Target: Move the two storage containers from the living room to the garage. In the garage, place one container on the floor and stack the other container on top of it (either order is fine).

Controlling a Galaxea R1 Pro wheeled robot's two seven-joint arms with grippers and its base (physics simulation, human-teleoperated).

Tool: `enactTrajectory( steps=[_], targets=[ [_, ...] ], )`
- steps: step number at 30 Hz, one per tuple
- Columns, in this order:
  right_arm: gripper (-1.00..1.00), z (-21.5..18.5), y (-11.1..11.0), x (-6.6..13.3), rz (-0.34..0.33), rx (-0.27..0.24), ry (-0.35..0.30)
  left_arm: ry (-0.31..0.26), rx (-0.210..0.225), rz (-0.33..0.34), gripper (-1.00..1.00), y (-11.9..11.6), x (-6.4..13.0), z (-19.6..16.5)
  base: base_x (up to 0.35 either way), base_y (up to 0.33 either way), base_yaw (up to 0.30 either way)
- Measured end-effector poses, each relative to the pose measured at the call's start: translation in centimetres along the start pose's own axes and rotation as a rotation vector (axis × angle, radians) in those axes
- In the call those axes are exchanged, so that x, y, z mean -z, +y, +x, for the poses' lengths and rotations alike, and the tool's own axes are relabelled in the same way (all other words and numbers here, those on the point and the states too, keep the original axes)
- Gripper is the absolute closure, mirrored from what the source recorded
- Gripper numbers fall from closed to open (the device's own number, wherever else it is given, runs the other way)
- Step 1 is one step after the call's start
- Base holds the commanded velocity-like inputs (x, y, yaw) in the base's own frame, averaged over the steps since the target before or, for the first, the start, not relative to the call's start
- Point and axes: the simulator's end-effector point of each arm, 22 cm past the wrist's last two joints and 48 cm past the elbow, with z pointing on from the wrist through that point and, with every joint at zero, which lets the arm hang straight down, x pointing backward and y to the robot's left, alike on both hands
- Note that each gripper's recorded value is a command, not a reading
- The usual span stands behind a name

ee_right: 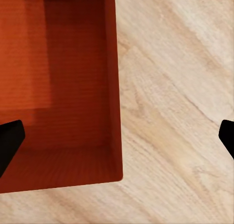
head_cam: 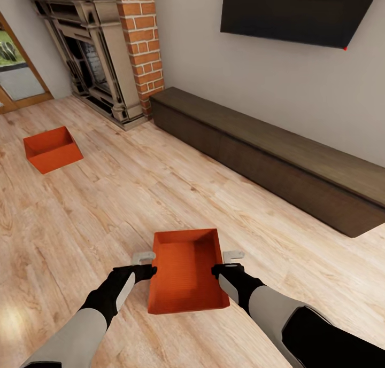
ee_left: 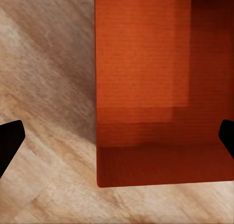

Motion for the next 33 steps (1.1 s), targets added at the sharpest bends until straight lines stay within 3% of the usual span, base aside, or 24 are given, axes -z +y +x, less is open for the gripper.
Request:
enactTrajectory(
  steps=[10, 33],
  targets=[
    [-1.00, 0.8, 0.2, -1.7, 0.000, 0.001, -0.001, 0.001, -0.003, 0.003, -1.00, -0.1, -1.7, 0.8, 0.000, 0.000, 0.000],
    [-1.00, -0.6, 0.8, -1.6, -0.001, 0.034, -0.034, 0.003, -0.008, 0.003, -1.00, -0.2, -2.1, 1.1, 0.000, 0.000, 0.000]
  ],
)
